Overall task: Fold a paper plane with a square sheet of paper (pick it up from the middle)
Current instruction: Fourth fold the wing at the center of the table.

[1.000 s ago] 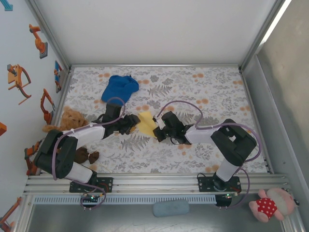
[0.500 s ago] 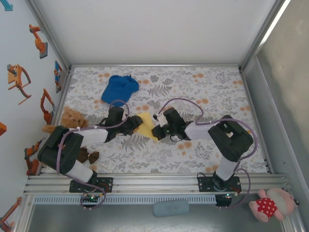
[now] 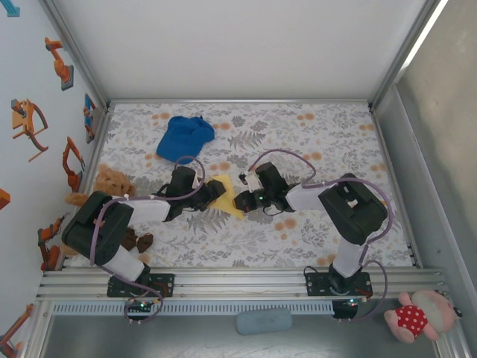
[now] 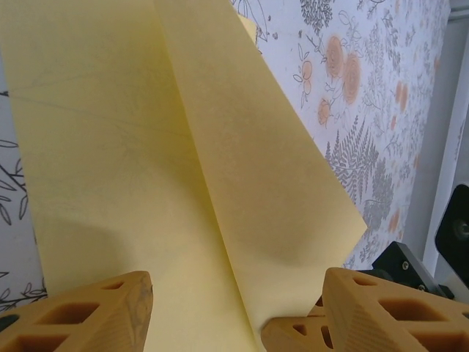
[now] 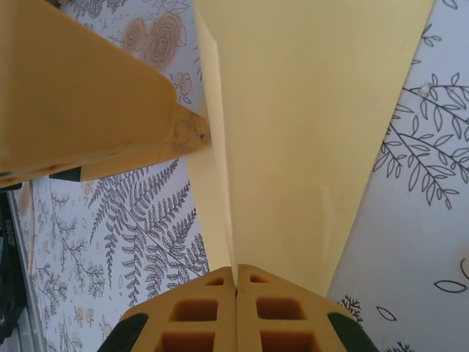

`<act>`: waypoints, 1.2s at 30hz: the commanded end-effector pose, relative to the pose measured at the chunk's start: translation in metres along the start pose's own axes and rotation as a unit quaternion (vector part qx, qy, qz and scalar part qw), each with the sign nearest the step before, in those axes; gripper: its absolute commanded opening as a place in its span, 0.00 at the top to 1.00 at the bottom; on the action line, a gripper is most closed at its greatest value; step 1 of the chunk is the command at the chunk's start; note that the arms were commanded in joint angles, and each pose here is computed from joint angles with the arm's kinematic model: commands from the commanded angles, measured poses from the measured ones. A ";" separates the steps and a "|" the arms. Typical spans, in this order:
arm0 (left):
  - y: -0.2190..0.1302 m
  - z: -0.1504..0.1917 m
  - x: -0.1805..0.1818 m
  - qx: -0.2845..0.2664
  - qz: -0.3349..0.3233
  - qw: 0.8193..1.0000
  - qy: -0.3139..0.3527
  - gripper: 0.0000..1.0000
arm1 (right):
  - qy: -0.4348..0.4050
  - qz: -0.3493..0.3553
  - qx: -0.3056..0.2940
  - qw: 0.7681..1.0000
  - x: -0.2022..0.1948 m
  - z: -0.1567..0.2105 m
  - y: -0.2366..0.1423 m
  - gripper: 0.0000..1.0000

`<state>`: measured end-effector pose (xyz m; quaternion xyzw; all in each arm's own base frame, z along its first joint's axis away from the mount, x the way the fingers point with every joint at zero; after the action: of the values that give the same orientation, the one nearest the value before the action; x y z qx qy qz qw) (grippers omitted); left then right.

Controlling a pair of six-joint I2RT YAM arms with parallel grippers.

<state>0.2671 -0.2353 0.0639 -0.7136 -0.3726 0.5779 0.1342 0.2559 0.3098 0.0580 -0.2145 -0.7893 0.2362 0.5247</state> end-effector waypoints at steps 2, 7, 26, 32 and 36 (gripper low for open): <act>0.004 -0.003 -0.009 0.005 0.004 0.999 0.037 0.36 | 0.013 -0.027 -0.003 1.000 0.006 -0.009 0.001 1.00; 0.006 -0.004 -0.009 0.014 -0.014 0.998 0.053 0.35 | 0.020 -0.030 -0.004 0.999 0.004 -0.009 0.001 1.00; 0.022 -0.006 -0.001 0.051 -0.064 0.996 0.044 0.43 | 0.026 -0.031 -0.006 0.999 -0.001 -0.006 0.002 1.00; 0.026 0.003 0.013 0.084 -0.101 0.991 0.027 0.45 | 0.028 -0.024 -0.011 0.999 0.000 -0.007 -0.003 0.94; 0.027 0.009 0.021 0.105 -0.126 0.986 0.018 0.46 | 0.033 -0.001 -0.027 0.999 0.000 -0.011 -0.015 0.73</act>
<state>0.2848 -0.2526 0.0507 -0.6896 -0.3822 0.5696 0.2321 0.2621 0.3080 0.0589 -0.2159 -0.7769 0.2153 0.5508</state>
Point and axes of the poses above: each hand's point on the last joint's axis, 136 mm out from that joint toward the fingers, its own y axis out along the fingers, its own x axis along the line the jaws close on, z = x × y, the point moved 3 cm from there along -y, back along the fingers, and after that the axes turned 11 degrees about y, right-handed, at the moved point
